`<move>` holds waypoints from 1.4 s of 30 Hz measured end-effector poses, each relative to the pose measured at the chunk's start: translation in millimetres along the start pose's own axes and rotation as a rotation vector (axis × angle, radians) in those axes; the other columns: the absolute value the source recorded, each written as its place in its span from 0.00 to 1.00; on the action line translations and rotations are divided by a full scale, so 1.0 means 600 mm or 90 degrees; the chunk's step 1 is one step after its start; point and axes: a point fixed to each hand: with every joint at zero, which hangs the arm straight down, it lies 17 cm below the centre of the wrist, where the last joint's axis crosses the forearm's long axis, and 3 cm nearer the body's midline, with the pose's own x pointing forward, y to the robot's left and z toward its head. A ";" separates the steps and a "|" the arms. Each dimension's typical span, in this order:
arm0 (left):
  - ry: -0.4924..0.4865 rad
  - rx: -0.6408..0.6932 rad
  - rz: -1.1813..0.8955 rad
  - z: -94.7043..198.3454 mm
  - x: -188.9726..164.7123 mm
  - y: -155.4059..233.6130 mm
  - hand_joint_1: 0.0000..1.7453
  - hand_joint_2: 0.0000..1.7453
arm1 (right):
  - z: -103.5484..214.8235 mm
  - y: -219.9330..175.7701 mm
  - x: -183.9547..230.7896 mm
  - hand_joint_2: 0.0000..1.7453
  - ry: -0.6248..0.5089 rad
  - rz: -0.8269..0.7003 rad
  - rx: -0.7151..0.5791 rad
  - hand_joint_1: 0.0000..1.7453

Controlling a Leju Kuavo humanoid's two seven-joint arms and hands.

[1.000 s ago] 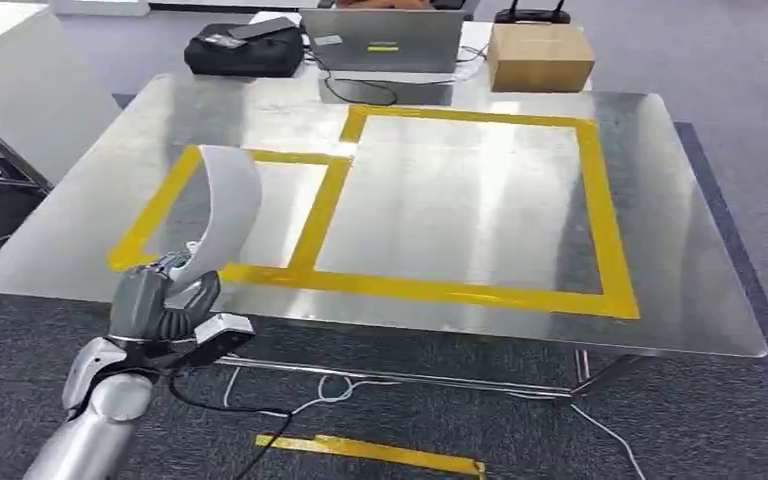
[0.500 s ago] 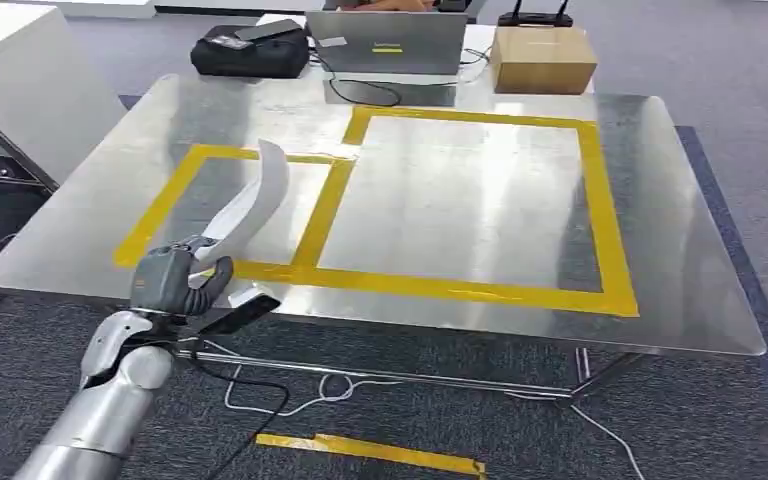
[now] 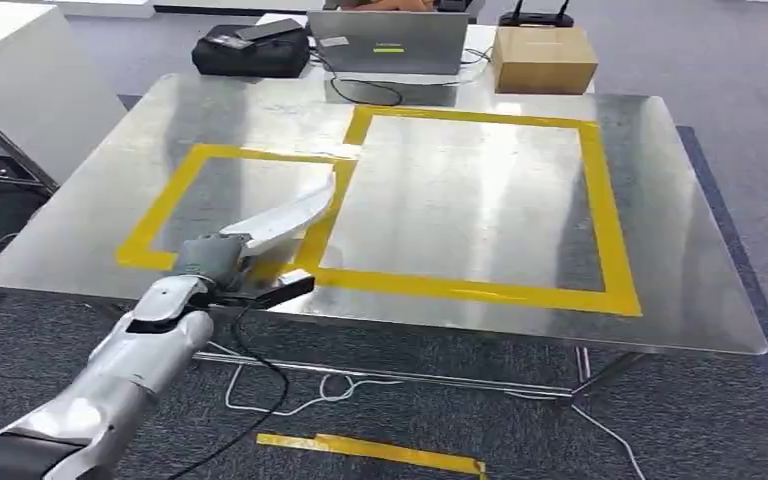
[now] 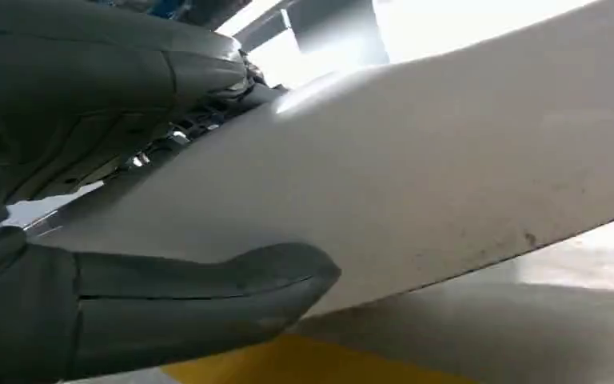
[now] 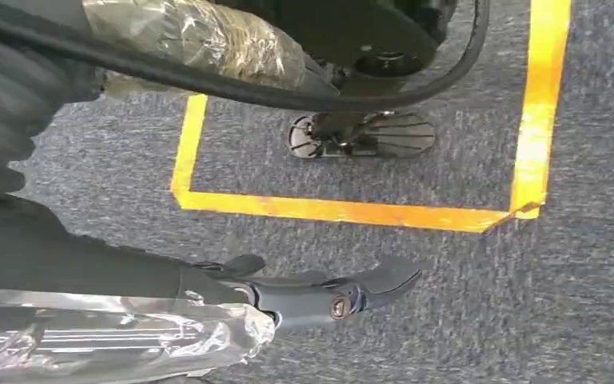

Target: Take the parts from the cabinet and place them on the table.

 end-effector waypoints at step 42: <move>-0.014 0.041 0.069 -0.011 -0.045 0.019 0.00 0.00 | 0.007 0.001 -0.023 0.00 0.020 0.009 -0.005 0.00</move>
